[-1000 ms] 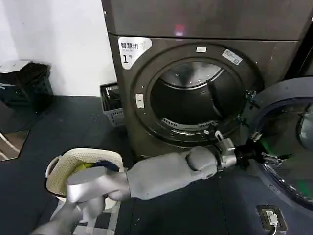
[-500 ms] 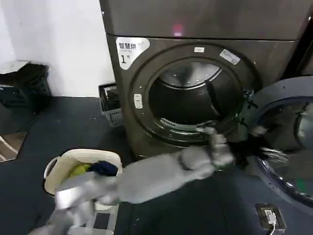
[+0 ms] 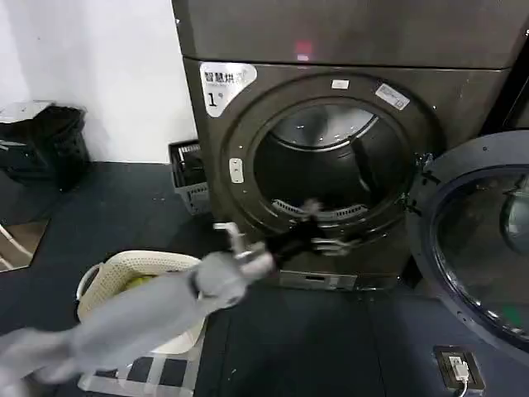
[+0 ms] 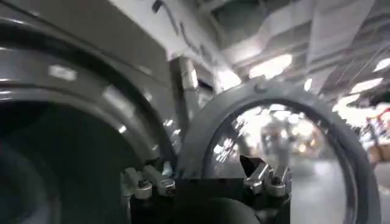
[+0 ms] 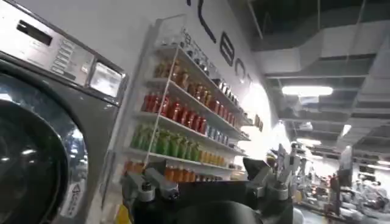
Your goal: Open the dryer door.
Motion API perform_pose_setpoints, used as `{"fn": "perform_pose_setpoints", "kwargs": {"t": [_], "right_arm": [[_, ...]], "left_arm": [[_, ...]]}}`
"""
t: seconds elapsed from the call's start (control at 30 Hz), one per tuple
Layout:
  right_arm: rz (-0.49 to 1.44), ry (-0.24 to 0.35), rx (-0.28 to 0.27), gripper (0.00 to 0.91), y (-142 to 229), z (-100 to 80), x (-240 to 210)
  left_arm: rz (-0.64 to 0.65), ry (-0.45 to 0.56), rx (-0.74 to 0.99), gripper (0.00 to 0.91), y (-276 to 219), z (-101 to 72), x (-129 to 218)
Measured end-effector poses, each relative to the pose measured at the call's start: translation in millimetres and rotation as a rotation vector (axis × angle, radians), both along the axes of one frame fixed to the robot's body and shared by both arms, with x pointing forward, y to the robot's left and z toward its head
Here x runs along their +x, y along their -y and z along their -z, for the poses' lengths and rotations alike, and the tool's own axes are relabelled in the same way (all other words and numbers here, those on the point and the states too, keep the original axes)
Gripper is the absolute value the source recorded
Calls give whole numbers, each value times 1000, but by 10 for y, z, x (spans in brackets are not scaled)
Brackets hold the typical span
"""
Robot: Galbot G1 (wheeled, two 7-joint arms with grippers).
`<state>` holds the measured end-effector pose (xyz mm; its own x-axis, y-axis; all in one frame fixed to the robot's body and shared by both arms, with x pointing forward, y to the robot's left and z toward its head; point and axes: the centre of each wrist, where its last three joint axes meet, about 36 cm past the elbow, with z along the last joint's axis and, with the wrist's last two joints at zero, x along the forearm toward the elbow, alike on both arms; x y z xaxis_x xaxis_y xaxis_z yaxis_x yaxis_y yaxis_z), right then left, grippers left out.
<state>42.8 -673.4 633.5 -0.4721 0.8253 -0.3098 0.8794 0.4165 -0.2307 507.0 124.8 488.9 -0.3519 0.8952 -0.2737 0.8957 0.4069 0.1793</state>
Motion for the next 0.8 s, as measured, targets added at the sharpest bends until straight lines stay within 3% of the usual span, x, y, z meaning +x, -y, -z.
{"fn": "perform_pose_setpoints", "kwargs": {"t": [0.47, 0.8], "right_arm": [[-113, -52, 13, 907, 36, 85, 252], [-130, -63, 14, 907, 79, 144, 291]], "left_arm": [[-166, -32, 417, 907, -2001, -196, -532], [-267, -40, 778, 907, -3009, -346, -791]]}}
